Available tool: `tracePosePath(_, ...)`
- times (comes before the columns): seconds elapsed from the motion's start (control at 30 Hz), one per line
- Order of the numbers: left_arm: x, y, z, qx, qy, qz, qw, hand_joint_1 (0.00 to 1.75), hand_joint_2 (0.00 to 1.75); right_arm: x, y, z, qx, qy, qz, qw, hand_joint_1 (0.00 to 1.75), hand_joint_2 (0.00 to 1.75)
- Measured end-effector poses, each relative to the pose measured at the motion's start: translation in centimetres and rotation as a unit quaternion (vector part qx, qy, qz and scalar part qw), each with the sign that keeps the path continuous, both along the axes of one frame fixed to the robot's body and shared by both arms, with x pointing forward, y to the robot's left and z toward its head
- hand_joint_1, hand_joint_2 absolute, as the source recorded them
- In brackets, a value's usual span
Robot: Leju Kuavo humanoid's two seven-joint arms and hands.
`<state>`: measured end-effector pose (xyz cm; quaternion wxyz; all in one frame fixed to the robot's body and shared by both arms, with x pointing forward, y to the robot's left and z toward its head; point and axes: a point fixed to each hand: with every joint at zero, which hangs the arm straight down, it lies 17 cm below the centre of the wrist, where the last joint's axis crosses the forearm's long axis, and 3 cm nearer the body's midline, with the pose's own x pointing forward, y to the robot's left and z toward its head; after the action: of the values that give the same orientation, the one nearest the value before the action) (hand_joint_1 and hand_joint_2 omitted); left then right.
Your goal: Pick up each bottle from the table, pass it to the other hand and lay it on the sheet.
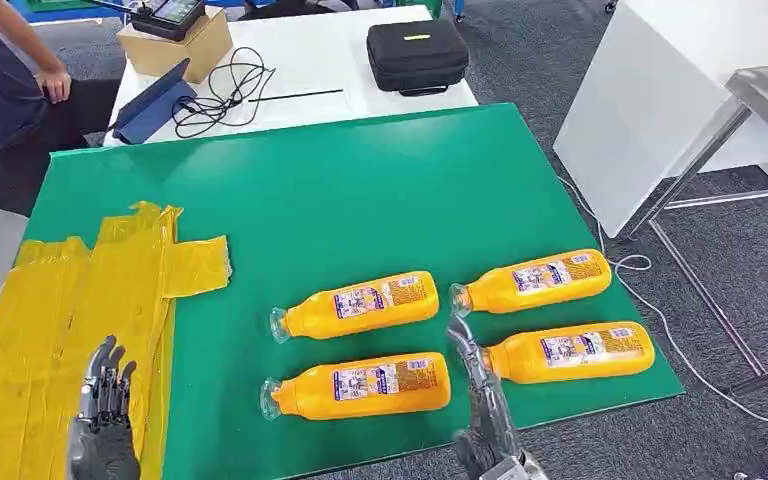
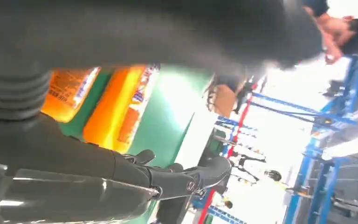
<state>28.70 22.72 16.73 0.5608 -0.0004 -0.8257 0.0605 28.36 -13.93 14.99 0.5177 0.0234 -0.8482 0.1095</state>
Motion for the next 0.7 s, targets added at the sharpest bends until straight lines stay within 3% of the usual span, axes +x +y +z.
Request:
tracePosePath(0.23,-1.0,0.6,-0.1,0.006,0.008,-0.009,1.0,0.0,0.0,-3.2,-5.1,2.8,-0.17,-0.038,-0.068,0.982,0.0,1.75)
tracePosePath(0.4,-1.5,1.3,-0.2,0.01,0.011,-0.003,1.0,0.0,0.0,-5.4,-9.5,4.8,-0.227,-0.05,-0.115,0.966,0.0,1.75)
tracePosePath(0.6,-1.6,1.7,-0.2,0.011,0.01,-0.003,1.0,0.0,0.0,-6.0,-11.2,5.8,-0.277,-0.052,-0.136,0.95,0.0,1.75)
tracePosePath(0.7,-1.7,1.9,-0.3,0.008,0.011,-0.006,1.0,0.0,0.0,-5.7,-11.2,5.2,-0.319,-0.041,-0.12,0.939,0.0,1.75)
